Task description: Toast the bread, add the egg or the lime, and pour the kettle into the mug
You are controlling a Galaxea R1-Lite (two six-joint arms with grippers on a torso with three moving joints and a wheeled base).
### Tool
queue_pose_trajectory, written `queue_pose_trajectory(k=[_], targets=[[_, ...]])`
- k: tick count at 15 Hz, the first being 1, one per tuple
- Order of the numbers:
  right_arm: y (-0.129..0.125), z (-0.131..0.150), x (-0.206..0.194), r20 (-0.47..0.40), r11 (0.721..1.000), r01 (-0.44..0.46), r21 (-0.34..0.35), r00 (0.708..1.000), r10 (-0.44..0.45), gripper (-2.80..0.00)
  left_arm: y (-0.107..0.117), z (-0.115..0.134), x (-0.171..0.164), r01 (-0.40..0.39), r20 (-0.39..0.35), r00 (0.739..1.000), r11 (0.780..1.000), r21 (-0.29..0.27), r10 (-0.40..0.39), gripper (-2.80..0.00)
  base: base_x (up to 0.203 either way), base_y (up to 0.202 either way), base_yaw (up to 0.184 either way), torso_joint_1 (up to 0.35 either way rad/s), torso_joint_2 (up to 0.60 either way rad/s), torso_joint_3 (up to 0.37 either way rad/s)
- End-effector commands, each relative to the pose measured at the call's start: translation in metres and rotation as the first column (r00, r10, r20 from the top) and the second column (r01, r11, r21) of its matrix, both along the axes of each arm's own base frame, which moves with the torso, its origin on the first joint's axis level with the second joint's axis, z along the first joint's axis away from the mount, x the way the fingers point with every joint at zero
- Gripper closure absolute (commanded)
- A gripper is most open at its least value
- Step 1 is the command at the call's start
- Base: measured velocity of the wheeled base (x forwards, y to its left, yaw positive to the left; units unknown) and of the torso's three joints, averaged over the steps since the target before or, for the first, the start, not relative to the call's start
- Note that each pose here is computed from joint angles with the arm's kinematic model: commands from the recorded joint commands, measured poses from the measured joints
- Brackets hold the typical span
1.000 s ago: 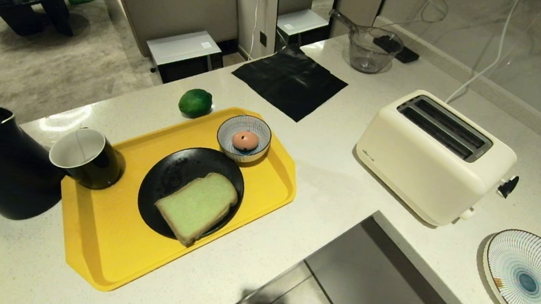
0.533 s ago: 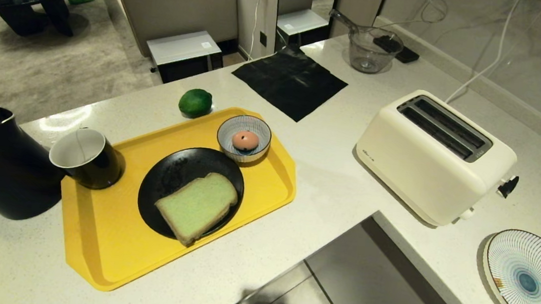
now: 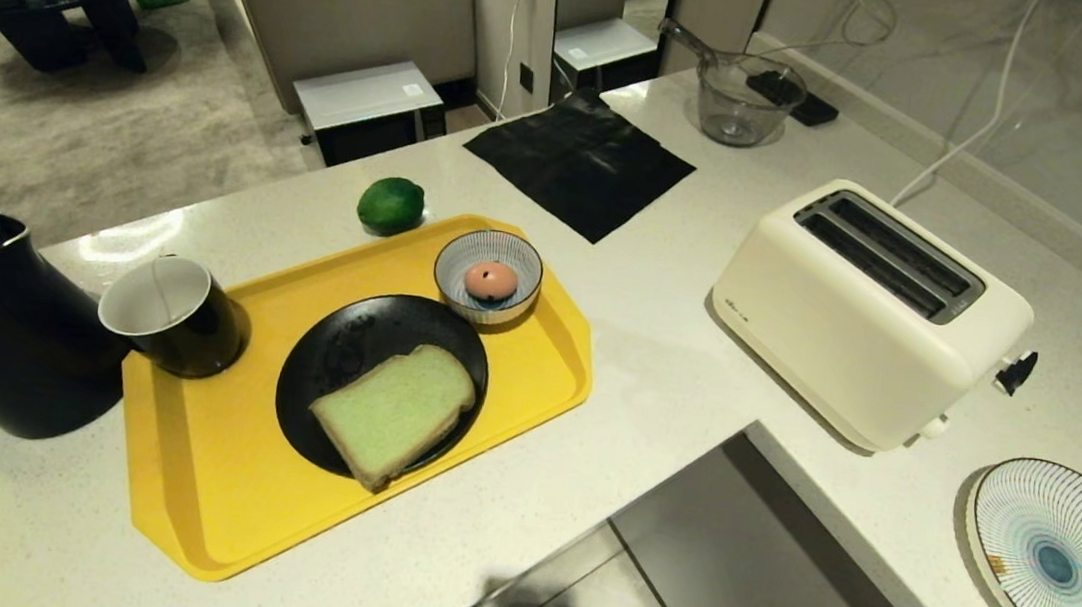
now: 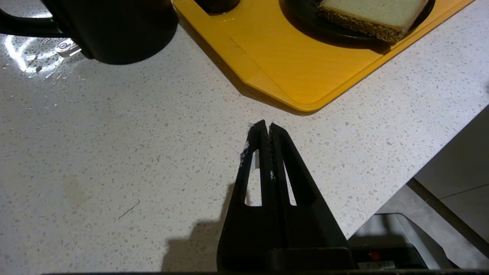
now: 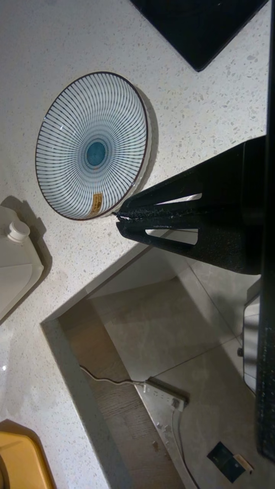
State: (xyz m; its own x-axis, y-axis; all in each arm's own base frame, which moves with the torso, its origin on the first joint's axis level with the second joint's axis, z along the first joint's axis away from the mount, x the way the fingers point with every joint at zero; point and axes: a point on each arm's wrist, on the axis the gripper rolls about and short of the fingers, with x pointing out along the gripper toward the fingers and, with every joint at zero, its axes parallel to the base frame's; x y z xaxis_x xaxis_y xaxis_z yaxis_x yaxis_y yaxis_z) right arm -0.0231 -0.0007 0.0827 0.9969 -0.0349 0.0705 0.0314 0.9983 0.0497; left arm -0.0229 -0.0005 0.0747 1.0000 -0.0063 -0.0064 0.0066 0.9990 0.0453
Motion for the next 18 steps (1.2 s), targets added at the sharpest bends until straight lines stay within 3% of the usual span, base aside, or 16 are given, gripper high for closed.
queue_pose_trajectory(k=[1,6,12,18], targets=[[0.0000,-0.0071,0.0022,-0.026,1.000,0.000,0.000,1.000,0.000,0.00,0.0000,0.0000,0.0001,-0.002,-0.001,1.000,1.000,-0.001,0.002,0.00,0.000,0.000,0.000,0.000,0.00,0.000],[0.0001,-0.0073,0.0023,-0.026,1.000,-0.005,-0.003,1.000,0.005,0.00,0.0000,0.0000,0.0001,0.000,-0.001,1.000,1.000,-0.018,0.000,0.00,-0.013,0.000,0.000,0.002,0.00,0.000],[0.0001,-0.0069,0.0022,-0.025,1.000,-0.004,-0.003,1.000,0.004,0.00,0.0001,0.0000,0.0001,-0.006,-0.001,1.000,1.000,-0.021,0.006,0.00,-0.170,0.000,-0.001,-0.002,0.00,0.003],[0.0001,-0.0071,0.0022,-0.026,1.000,-0.006,-0.004,1.000,0.005,0.00,0.0001,0.0000,0.0001,-0.006,-0.001,1.000,1.000,-0.021,0.006,0.00,0.000,0.000,0.000,0.000,0.00,0.000]])
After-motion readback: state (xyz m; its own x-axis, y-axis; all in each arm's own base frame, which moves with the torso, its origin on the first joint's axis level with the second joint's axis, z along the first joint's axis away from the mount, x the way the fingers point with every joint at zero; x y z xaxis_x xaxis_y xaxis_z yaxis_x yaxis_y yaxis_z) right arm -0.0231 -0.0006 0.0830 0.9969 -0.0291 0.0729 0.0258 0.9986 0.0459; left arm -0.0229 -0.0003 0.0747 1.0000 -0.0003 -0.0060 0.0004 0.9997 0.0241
